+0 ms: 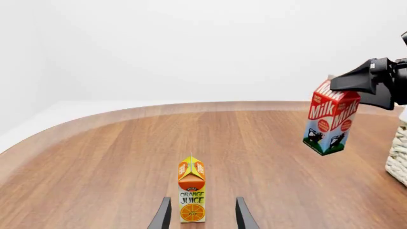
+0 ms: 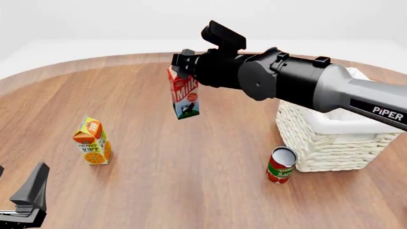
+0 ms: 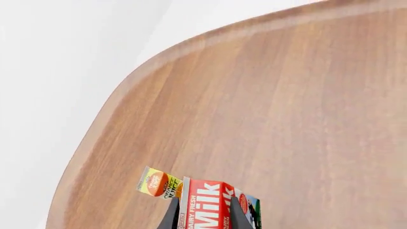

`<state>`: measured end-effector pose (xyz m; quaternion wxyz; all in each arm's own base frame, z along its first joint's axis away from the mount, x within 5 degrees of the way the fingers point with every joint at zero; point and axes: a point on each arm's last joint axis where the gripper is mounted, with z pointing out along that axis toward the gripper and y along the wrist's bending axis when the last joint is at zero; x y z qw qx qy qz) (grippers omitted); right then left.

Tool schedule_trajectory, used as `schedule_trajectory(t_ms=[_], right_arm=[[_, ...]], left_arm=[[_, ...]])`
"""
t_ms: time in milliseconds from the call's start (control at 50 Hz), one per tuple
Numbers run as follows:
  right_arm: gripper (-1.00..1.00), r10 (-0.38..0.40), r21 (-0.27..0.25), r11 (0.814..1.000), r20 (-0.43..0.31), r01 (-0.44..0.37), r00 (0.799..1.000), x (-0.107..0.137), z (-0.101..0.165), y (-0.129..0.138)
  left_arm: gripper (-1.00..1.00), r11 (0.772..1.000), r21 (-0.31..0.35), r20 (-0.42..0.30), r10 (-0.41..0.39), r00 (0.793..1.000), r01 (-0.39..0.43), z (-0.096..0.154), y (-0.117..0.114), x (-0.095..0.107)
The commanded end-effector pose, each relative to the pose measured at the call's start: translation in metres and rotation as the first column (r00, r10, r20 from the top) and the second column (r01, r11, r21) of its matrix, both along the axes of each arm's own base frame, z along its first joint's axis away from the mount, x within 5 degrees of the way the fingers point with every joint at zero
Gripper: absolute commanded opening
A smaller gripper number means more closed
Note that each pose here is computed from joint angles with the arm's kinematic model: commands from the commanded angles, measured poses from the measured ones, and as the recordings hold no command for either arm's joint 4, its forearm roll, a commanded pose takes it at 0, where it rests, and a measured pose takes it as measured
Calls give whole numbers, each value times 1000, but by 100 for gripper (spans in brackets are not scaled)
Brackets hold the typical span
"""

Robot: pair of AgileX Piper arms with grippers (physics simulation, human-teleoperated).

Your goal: Pick the milk and place it in the basket.

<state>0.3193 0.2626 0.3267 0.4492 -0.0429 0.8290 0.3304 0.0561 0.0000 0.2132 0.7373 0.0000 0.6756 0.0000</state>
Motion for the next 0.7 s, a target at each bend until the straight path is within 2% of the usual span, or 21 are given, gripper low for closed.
schedule_trajectory(t_ms=[20,380,700], right_arm=[[-100,-38,59,998,46,35,998,-4,30,-20],[-100,-69,69,996,86,63,994,-10,54,-42],[-100,-127,73,990,140,118,982,-22,83,-80]], left_arm=[[100,1000,0,0,0,1000,0,0,0,0],[100,1000,0,0,0,1000,0,0,0,0],[100,1000,0,0,0,1000,0,0,0,0]])
